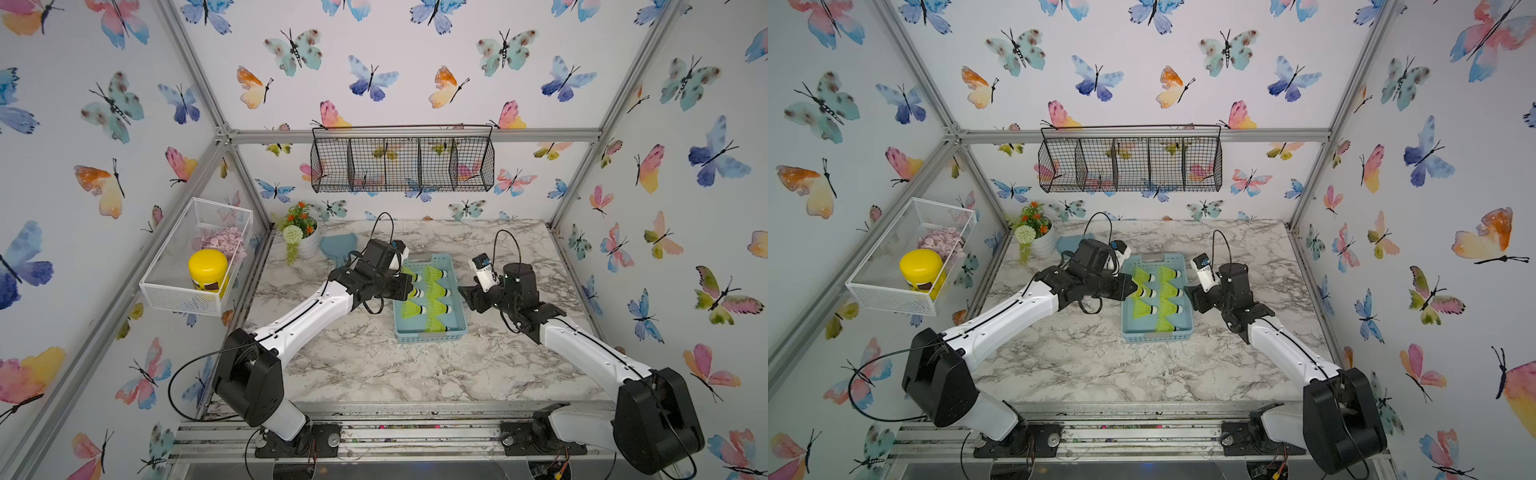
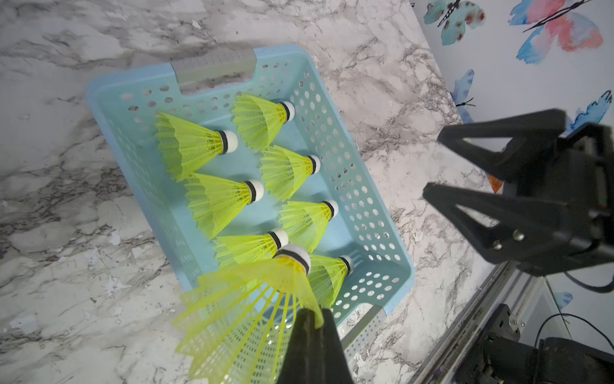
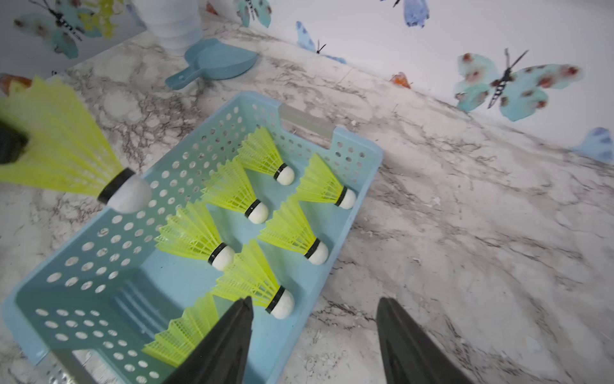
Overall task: Put the shuttlecocks into the storage box
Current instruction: Place the shuttlecock in the storage box.
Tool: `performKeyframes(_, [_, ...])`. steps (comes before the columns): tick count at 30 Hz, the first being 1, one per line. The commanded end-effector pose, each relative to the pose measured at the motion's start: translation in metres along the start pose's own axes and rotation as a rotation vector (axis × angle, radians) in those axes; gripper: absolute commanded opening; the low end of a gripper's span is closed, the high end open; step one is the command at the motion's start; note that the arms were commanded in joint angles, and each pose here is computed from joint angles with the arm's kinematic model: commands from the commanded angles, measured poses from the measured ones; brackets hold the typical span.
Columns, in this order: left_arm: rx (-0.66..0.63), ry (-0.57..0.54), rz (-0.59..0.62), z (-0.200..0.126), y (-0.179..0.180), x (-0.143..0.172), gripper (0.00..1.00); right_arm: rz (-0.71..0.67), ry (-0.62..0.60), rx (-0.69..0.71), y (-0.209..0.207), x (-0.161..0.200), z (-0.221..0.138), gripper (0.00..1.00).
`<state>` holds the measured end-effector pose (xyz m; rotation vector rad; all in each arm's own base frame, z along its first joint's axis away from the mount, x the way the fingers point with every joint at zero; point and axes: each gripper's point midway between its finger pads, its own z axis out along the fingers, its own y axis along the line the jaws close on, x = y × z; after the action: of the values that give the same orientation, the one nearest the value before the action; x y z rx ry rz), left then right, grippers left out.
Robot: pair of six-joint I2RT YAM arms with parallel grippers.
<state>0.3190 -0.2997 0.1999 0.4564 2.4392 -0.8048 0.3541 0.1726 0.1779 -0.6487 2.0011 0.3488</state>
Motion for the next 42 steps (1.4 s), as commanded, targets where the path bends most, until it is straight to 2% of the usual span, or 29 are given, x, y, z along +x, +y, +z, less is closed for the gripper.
performKeyframes(1, [0.047, 0.079, -0.029, 0.005, -0.012, 0.02, 0.0, 0.036, -0.047, 0.075, -0.014, -0.012, -0.008, 0.67])
performKeyframes(6, [0.039, 0.145, -0.033, 0.018, -0.015, 0.041, 0.0, 0.04, -0.05, 0.07, -0.013, -0.012, -0.01, 0.67])
performKeyframes(18, [0.016, 0.183, -0.06, 0.038, -0.016, 0.067, 0.0, 0.058, -0.045, 0.046, -0.009, -0.007, -0.008, 0.67])
performKeyframes(30, [-0.017, 0.224, -0.071, 0.061, -0.009, 0.082, 0.0, 0.06, -0.054, 0.031, -0.006, -0.007, -0.01, 0.67])
performKeyframes(42, [-0.016, 0.231, -0.099, 0.07, -0.005, 0.091, 0.0, 0.064, -0.042, 0.024, -0.004, -0.002, -0.008, 0.67])
